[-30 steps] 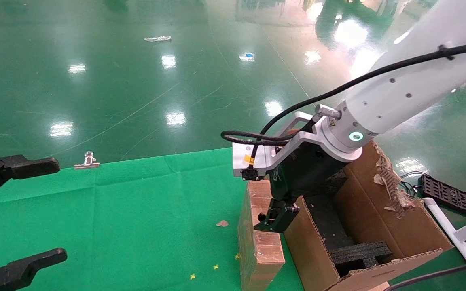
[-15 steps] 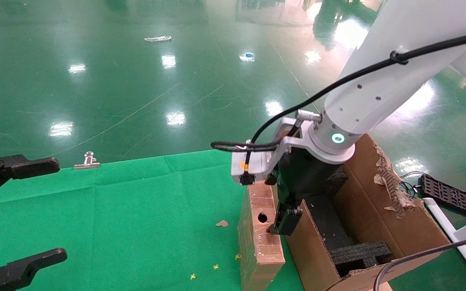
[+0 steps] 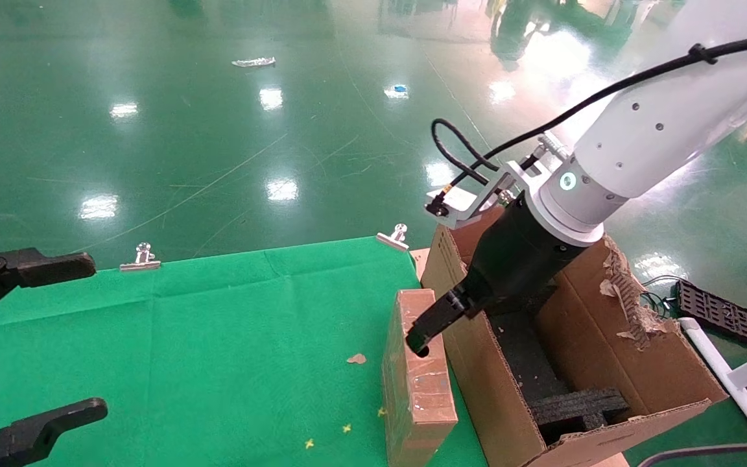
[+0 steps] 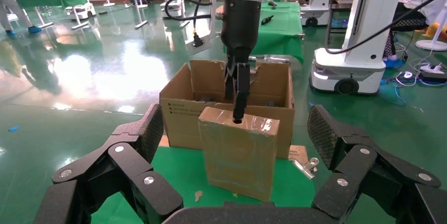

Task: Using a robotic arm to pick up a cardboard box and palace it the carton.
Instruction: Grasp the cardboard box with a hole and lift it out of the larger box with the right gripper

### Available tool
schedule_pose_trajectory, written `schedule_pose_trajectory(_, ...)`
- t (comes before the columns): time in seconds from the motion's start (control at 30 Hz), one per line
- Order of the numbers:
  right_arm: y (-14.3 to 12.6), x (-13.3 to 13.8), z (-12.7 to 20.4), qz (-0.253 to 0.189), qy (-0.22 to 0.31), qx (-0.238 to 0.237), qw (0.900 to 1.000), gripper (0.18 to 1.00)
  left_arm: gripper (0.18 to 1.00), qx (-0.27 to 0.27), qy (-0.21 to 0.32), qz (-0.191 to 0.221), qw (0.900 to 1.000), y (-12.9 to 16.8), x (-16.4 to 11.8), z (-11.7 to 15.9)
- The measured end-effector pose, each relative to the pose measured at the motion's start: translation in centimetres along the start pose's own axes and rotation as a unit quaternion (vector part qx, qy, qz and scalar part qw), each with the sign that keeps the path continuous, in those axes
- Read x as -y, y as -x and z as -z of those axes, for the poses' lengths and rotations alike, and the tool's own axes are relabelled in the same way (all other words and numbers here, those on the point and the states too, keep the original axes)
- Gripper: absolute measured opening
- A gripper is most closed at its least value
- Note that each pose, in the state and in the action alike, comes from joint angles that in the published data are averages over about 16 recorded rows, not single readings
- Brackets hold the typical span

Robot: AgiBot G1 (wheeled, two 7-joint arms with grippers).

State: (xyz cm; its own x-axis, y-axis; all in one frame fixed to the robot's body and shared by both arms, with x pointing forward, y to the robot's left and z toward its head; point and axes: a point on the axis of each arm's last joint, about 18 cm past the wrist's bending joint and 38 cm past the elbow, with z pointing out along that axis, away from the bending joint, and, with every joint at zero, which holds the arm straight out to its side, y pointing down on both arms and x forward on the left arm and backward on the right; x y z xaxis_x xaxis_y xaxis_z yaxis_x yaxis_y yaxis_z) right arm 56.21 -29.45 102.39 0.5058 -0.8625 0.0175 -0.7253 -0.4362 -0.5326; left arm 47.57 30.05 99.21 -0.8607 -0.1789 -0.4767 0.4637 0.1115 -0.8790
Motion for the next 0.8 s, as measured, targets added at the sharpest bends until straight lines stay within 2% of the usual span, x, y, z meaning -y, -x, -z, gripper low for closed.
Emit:
schedule_pose_trajectory(0.1,-0.4,-0.1,-0.6,-0.035,0.004,0.02,0.999,1.0,1.001,0.0,0.0,0.0,1.0,0.0,0.0,0.0)
schedule_pose_trajectory(0.23,-0.6,-0.1,-1.4,-0.057,0.012,0.036,0.998,1.0,1.001,0.0,0.0,0.0,1.0,0.0,0.0,0.0)
schedule_pose_trajectory(0.8,-0.5,-0.5,-3.9,-0.057,0.044,0.031,0.997,0.987,1.001,0.0,0.0,0.0,1.0,0.0,0.0,0.0)
